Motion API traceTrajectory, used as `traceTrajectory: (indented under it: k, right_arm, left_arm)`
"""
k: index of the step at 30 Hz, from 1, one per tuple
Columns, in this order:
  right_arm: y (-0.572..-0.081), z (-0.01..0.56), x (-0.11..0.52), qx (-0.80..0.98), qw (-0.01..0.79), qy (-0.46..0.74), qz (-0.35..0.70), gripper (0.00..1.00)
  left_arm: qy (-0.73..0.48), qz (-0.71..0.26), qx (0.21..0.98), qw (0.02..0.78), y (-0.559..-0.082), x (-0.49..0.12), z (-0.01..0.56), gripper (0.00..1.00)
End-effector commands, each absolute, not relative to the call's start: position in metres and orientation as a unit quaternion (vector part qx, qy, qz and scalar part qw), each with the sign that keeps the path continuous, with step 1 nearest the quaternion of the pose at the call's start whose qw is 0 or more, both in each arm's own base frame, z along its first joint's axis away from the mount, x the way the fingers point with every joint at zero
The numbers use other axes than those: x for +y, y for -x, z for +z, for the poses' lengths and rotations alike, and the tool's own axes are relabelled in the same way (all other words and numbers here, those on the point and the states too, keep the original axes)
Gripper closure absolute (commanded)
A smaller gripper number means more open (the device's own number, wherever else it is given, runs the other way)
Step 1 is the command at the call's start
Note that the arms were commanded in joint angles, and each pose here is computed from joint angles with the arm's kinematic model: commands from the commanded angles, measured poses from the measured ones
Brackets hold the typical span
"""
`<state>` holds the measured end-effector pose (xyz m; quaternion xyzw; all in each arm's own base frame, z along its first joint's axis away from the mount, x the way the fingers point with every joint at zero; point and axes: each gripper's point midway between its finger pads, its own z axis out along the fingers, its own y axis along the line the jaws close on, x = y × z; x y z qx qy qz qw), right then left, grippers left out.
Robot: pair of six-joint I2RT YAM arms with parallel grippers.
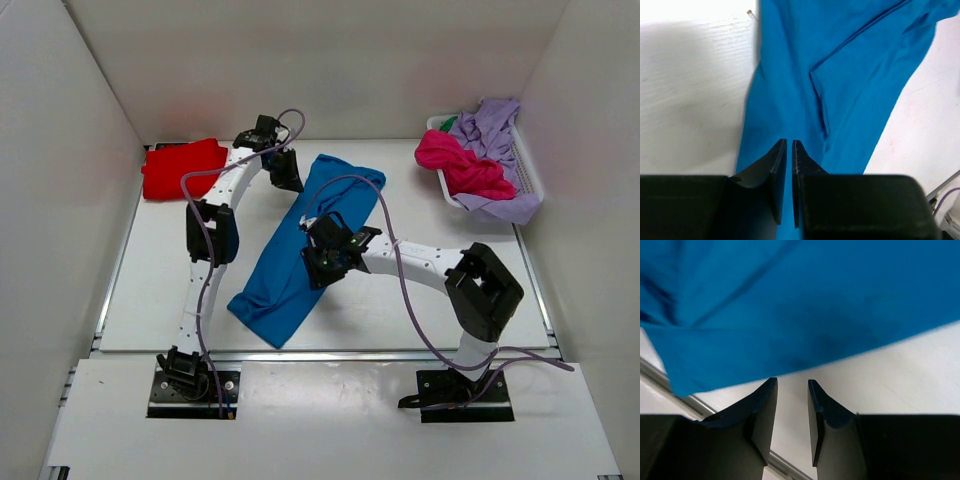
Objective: Fold and stack the t-shirts
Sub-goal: Rotate the tshirt 90 degrees
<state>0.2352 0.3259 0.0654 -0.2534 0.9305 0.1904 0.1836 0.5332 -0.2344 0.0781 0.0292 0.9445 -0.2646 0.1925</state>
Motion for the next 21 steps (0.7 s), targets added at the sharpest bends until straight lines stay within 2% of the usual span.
traceTrajectory:
  k: [1, 13, 21]
  right_arm:
    - [-0.244, 0.099, 0.374, 0.898, 0.244, 0.249, 0.268, 0.72]
    - [-0.201, 0.052, 0.399, 0.883, 0.165, 0.283, 0.335, 0.71]
    - [-0.173, 0.013, 0.381, 0.899, 0.095, 0.295, 0.308, 0.72]
  left_arm:
    - [-0.055, -0.306, 0.929, 0.201, -0.532, -0.252, 0.102, 0.78]
    - [-0.059, -0.388, 0.903, 0.173, -0.539, -0.297, 0.067, 0.72]
    - [-0.003, -0.4, 0.903, 0.159, -0.559, -0.279, 0.04, 0.71]
